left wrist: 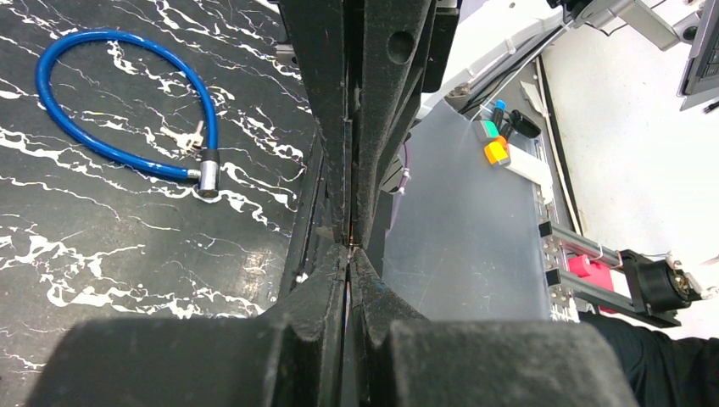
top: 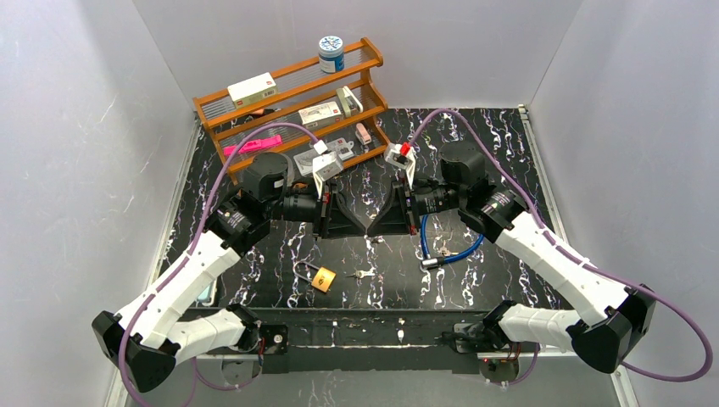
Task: Unlock with the key
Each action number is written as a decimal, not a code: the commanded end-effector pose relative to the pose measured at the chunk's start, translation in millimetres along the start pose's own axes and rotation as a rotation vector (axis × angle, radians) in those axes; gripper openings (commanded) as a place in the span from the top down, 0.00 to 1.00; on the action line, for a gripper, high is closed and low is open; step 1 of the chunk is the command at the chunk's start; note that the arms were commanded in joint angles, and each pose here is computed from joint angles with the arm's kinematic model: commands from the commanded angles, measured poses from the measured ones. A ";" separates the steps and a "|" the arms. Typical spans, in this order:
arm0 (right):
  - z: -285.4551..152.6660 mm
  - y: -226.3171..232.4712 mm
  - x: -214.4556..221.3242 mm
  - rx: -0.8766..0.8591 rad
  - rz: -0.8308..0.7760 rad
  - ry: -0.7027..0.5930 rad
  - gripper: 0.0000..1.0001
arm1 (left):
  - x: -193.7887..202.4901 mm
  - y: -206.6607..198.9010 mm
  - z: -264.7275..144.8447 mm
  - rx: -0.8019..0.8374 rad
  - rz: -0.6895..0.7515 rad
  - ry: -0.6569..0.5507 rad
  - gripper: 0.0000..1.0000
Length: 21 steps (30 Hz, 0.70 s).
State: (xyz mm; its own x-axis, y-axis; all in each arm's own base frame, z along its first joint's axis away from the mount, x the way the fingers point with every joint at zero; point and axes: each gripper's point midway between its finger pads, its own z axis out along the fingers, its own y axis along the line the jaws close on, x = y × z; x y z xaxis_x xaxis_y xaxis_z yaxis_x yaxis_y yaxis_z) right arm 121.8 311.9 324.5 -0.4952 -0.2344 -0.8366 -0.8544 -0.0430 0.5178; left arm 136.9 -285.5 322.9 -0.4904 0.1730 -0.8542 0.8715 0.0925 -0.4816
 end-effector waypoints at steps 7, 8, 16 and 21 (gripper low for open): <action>-12.7 -2.0 -20.7 0.117 -0.091 -0.164 0.99 | -32.6 14.4 -7.3 -0.166 0.003 -0.107 0.31; -15.0 -2.2 -21.7 0.132 -0.096 -0.192 0.99 | -38.9 19.7 -10.0 -0.213 -0.009 -0.139 0.23; -29.4 -7.8 -27.3 0.227 -0.060 -0.348 0.99 | -73.5 60.4 -39.7 -0.510 -0.140 -0.448 0.06; -39.1 -18.3 -27.4 0.309 0.008 -0.430 0.99 | -33.2 133.0 -62.0 -0.868 -0.345 -0.483 0.03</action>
State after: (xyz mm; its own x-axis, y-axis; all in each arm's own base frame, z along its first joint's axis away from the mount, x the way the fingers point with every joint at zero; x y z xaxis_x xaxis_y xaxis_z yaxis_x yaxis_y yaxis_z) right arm 141.2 287.6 327.7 -0.4813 0.0560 -0.8748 -0.8549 0.1905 0.4826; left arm 226.2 -252.1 346.4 -0.4928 -0.2557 -0.8318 0.6115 0.5783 -0.5400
